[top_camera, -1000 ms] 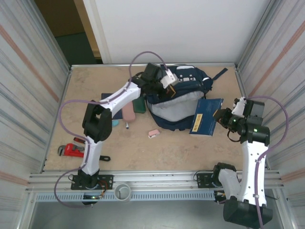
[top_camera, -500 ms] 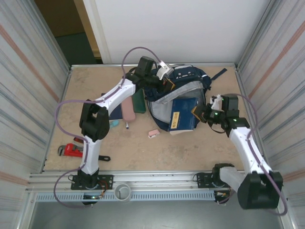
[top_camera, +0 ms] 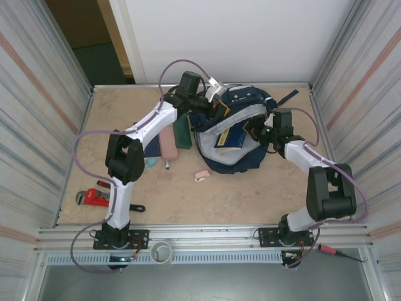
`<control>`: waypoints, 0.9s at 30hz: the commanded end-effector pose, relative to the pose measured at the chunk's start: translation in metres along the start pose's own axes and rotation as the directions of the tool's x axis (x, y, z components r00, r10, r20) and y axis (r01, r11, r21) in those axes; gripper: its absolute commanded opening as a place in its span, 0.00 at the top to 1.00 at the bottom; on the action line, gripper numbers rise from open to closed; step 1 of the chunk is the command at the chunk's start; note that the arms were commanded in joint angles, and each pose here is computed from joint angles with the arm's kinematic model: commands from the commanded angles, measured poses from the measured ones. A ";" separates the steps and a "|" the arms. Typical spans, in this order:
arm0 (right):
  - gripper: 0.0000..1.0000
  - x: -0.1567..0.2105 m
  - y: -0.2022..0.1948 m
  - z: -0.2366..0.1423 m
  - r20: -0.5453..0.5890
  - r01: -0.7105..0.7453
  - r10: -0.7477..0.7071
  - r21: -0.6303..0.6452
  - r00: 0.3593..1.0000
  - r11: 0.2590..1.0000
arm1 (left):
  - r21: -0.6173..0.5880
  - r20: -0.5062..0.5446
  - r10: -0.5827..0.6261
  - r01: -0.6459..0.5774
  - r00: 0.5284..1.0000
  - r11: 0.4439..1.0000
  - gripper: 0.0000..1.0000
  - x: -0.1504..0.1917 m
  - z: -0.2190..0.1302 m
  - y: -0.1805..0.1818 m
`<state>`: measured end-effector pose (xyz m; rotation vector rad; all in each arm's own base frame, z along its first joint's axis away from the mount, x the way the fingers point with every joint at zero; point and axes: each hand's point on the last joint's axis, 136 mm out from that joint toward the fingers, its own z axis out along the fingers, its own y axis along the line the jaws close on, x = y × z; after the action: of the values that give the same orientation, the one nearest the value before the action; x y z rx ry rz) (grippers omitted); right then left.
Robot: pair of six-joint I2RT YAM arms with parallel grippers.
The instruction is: Pack books, pencil case, and school supplies into a backpack
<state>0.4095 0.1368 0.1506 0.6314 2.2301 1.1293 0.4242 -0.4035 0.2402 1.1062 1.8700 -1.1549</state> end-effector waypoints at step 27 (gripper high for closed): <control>1.00 -0.046 -0.033 0.060 0.314 0.002 -0.047 0.143 0.948 0.990 | 0.110 0.055 0.090 -0.096 0.994 0.989 1.00 -0.027 0.004 -0.026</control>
<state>0.4596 0.1277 0.0902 0.7279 2.1789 0.8143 0.4246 -0.4075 0.2266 1.1209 1.9070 -1.1822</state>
